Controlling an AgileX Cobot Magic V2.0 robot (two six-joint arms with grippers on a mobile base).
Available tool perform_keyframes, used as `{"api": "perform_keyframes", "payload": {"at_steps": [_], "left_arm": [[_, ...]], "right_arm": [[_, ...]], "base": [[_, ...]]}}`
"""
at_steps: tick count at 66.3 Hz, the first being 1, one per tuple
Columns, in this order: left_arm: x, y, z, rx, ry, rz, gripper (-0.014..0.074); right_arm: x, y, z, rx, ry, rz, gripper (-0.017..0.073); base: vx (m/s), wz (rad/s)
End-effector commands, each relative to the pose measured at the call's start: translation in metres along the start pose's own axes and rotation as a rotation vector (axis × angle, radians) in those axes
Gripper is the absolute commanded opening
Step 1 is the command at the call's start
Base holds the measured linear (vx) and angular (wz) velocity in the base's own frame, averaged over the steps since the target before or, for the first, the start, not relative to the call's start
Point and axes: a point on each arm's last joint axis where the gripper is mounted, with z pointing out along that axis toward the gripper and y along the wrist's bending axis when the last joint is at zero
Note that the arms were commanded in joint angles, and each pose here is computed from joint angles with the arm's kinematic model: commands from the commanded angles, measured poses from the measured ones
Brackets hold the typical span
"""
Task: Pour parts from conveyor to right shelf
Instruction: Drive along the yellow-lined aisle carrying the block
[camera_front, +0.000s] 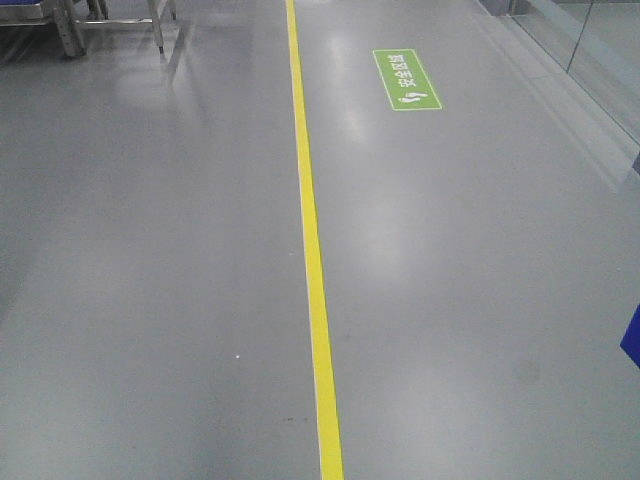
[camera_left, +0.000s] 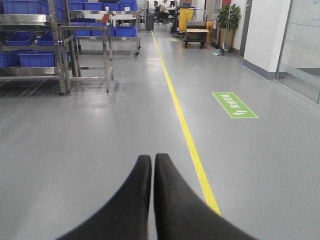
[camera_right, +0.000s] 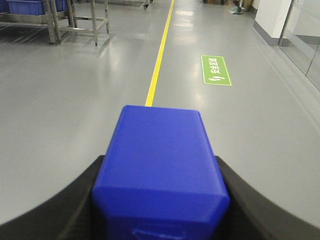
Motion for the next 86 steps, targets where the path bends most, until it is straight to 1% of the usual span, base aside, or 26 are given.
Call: {"api": "perform_keyframes", "payload": {"at_steps": [1, 40, 86], "left_arm": [[-0.0128, -0.0007, 0.0001, 0.009, -0.081, -0.016, -0.0006], [-0.0128, -0.0007, 0.0001, 0.009, -0.081, -0.016, -0.0006], [-0.0128, -0.0007, 0.0001, 0.009, -0.081, -0.016, -0.0006]], "right_arm": [[-0.0156, -0.0020, -0.0026, 0.018, -0.096, -0.007, -0.0006], [-0.0155, -0.0020, -0.0026, 0.018, -0.095, -0.007, -0.0006], [-0.0155, -0.0020, -0.0026, 0.018, -0.095, -0.007, -0.0006]], "base": [[0.19, -0.10], [0.31, -0.01], [0.53, 0.10]]}}
